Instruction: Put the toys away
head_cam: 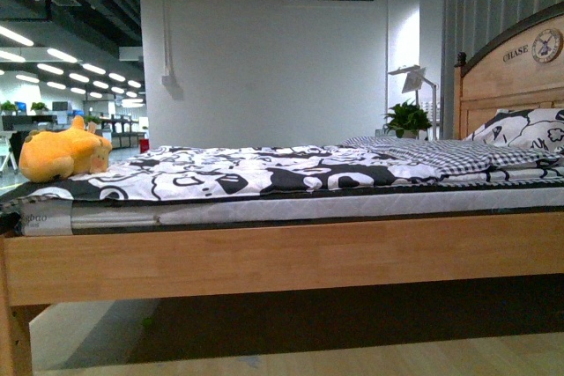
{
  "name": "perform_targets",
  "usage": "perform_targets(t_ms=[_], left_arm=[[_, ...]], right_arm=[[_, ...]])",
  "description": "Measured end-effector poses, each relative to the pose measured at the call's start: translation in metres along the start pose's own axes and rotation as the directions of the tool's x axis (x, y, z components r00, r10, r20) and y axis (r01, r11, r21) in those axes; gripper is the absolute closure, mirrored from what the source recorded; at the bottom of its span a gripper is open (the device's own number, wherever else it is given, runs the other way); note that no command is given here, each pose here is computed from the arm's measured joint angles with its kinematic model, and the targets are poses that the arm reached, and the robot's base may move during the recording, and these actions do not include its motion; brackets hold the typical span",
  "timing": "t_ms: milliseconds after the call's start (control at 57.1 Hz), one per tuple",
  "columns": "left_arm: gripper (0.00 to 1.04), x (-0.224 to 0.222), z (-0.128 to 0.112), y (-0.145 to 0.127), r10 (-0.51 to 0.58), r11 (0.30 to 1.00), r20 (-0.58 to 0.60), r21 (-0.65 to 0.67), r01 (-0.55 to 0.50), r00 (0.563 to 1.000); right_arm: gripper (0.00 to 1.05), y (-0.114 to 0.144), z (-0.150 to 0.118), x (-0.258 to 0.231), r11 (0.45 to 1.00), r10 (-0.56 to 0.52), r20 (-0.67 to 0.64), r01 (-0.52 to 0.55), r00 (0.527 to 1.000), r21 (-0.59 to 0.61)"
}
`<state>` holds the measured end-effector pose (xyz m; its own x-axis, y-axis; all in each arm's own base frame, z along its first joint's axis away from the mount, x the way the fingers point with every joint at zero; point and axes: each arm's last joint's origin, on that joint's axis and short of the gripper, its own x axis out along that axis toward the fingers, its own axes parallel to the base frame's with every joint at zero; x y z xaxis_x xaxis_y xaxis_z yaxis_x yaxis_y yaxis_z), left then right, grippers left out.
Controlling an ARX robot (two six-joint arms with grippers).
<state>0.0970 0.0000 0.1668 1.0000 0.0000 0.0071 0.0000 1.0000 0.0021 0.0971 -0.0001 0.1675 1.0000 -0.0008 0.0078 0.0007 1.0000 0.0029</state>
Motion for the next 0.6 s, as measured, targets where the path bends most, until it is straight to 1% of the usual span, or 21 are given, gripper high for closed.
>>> perform_targets(t_ms=[595], left_arm=[[0.06, 0.0000, 0.0000, 0.0000, 0.000, 1.000, 0.000, 0.000, 0.000, 1.000]], right_arm=[[0.00, 0.0000, 0.0000, 0.0000, 1.000, 0.000, 0.000, 0.000, 1.000, 0.000]])
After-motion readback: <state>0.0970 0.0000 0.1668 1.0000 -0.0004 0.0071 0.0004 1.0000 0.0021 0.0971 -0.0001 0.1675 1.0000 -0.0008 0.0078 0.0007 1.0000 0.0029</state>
